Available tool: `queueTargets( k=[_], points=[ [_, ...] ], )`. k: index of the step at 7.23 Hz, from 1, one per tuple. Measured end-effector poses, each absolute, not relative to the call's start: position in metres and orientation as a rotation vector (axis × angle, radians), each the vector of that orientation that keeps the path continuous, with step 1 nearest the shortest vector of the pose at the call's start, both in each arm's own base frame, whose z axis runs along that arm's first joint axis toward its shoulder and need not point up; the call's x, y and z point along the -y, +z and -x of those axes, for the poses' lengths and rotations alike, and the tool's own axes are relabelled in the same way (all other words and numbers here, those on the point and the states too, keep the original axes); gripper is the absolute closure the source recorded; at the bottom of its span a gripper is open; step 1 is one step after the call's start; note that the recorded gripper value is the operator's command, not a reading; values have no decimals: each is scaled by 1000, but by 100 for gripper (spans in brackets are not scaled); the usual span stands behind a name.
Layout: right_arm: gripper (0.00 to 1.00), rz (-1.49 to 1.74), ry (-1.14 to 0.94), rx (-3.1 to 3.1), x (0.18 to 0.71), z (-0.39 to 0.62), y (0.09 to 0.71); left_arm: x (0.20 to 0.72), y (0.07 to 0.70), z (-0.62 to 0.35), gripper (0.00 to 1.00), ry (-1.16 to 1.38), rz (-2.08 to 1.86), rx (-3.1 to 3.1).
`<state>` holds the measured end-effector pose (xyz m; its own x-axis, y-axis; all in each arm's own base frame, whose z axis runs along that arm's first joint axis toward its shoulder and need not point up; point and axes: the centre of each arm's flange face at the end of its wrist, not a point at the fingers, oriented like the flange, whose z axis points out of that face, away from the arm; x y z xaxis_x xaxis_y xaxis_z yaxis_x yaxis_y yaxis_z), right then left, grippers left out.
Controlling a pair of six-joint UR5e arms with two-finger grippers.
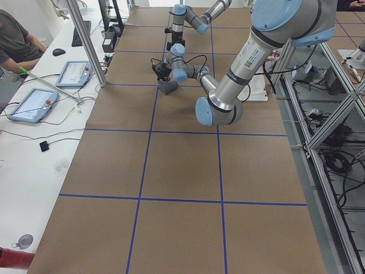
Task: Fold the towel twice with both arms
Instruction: 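Lay the folded end down and open the left gripper, then raise the left gripper away while the right gripper moves to the folded towel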
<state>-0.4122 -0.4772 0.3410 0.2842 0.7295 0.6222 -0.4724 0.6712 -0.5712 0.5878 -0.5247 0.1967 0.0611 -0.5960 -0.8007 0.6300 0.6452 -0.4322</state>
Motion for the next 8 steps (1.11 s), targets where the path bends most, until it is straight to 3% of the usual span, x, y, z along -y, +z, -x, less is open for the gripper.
queueTargets(
  k=[5,8],
  points=[
    [0,287,820,1001,475,421,334,558,172,-576,0,-947,-42,-1234],
    [1,216,803,1023,460,481,304,539,189,-535,0,-891,35,-1263]
  ],
)
